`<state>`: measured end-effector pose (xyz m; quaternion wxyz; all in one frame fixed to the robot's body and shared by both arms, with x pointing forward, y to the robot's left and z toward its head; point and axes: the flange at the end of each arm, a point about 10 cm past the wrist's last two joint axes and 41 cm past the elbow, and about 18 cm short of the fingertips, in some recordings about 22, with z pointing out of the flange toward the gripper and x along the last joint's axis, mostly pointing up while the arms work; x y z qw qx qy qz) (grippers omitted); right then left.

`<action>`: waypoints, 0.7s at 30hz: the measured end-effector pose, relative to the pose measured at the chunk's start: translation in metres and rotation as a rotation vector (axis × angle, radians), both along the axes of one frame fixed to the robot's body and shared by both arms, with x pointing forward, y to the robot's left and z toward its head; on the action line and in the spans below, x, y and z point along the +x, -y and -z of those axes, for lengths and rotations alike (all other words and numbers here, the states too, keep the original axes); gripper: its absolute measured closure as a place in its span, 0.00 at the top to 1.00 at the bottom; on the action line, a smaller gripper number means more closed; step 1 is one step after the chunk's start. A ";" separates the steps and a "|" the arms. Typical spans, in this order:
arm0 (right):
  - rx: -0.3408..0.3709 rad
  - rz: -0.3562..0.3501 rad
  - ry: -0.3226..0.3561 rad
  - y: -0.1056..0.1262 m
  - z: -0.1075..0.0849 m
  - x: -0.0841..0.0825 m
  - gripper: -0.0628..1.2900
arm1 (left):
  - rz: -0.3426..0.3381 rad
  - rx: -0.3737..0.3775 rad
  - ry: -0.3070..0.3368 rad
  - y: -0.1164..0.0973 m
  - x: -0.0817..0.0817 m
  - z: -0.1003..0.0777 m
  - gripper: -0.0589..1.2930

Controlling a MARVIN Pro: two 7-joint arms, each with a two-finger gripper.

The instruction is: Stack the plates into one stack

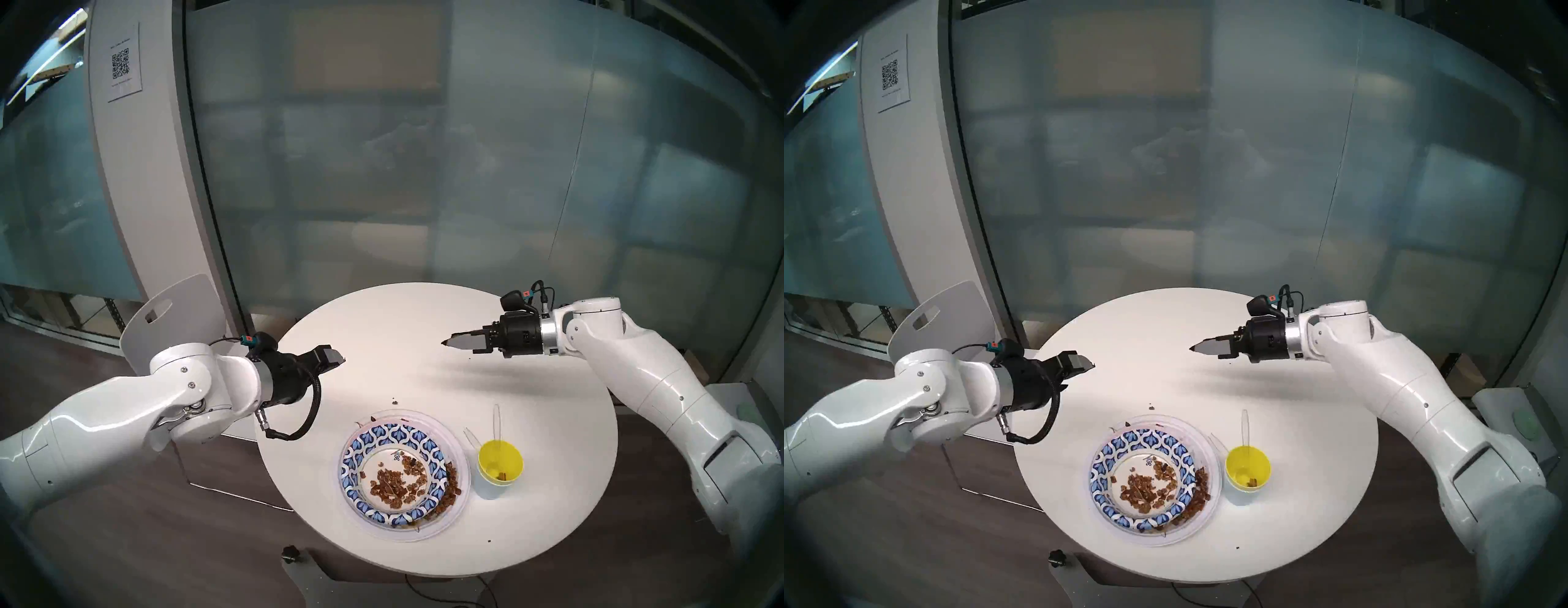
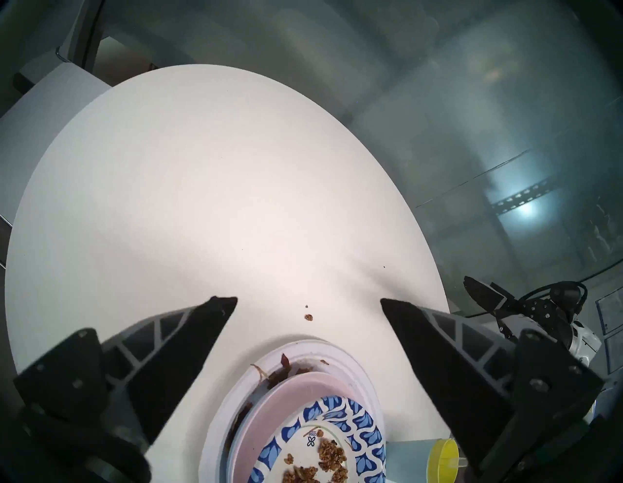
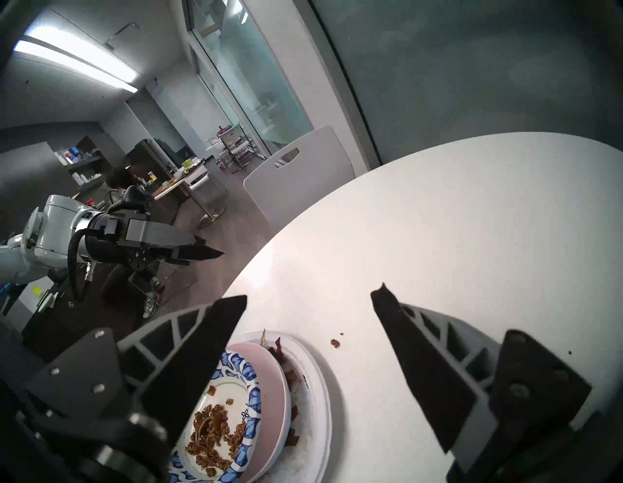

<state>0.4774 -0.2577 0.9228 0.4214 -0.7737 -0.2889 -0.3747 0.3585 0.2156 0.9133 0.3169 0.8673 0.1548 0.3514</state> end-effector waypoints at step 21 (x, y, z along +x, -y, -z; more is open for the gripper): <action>-0.040 0.015 -0.039 0.037 0.014 -0.078 0.70 | 0.091 0.023 0.037 0.019 -0.016 -0.009 0.94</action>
